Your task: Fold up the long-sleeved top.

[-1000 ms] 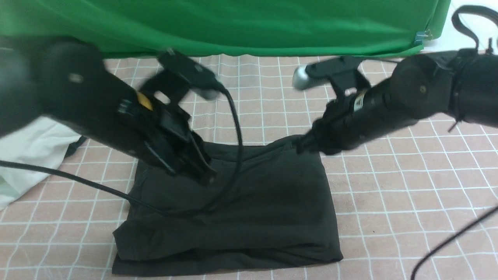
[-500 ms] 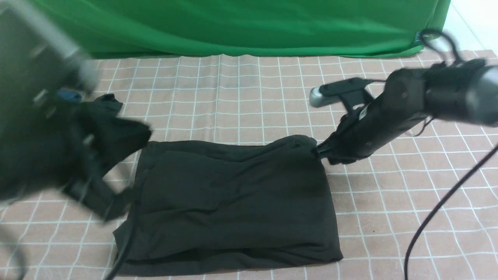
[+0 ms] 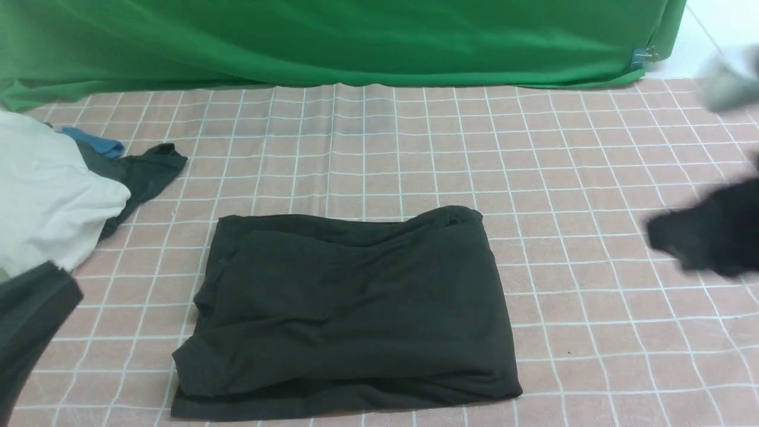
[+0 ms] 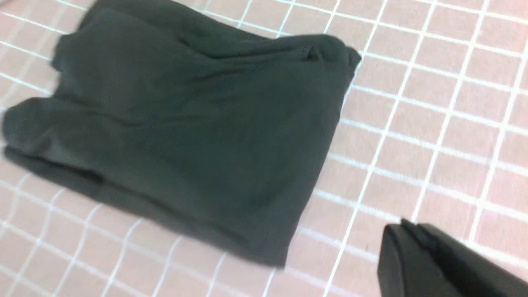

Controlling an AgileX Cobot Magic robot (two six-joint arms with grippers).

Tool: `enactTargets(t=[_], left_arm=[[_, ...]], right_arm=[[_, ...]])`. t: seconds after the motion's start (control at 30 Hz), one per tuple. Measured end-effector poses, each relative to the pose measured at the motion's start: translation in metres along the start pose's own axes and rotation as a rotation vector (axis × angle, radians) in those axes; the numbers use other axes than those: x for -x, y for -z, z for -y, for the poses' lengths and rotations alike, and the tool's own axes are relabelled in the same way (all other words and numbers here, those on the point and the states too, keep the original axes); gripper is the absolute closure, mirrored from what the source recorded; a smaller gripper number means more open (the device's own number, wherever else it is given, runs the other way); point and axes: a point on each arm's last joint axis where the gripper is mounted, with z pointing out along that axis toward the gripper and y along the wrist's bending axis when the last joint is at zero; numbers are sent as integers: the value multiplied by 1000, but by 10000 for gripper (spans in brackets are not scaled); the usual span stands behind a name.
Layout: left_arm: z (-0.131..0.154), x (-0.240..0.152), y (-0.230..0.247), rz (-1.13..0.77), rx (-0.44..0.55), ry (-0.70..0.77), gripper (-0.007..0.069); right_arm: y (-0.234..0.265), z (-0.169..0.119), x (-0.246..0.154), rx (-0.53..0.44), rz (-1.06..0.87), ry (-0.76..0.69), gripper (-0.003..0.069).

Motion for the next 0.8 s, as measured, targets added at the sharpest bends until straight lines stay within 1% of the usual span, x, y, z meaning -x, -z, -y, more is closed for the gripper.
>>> enactTargets(t=[0.03, 0.07, 0.13, 0.27, 0.57, 0.8], left_arm=[[0, -1, 0, -1, 0, 0, 607], [1, -5, 0, -9, -2, -1, 607], [2, -8, -1, -20, -6, 2, 607], [3, -14, -3, -43, -12, 4, 607], [6, -26, -7, -89, -26, 6, 607], [7, -29, -7, -110, -33, -1, 607]], right_arm=[[2, 0, -2, 1, 4, -4, 631], [14, 1, -18, 6, 33, -11, 631], [23, 2, -34, 12, 64, -10, 631], [33, 3, -53, 18, 123, -4, 631], [42, 3, -61, 26, 153, -15, 582], [43, 4, -61, 19, 174, -9, 573]])
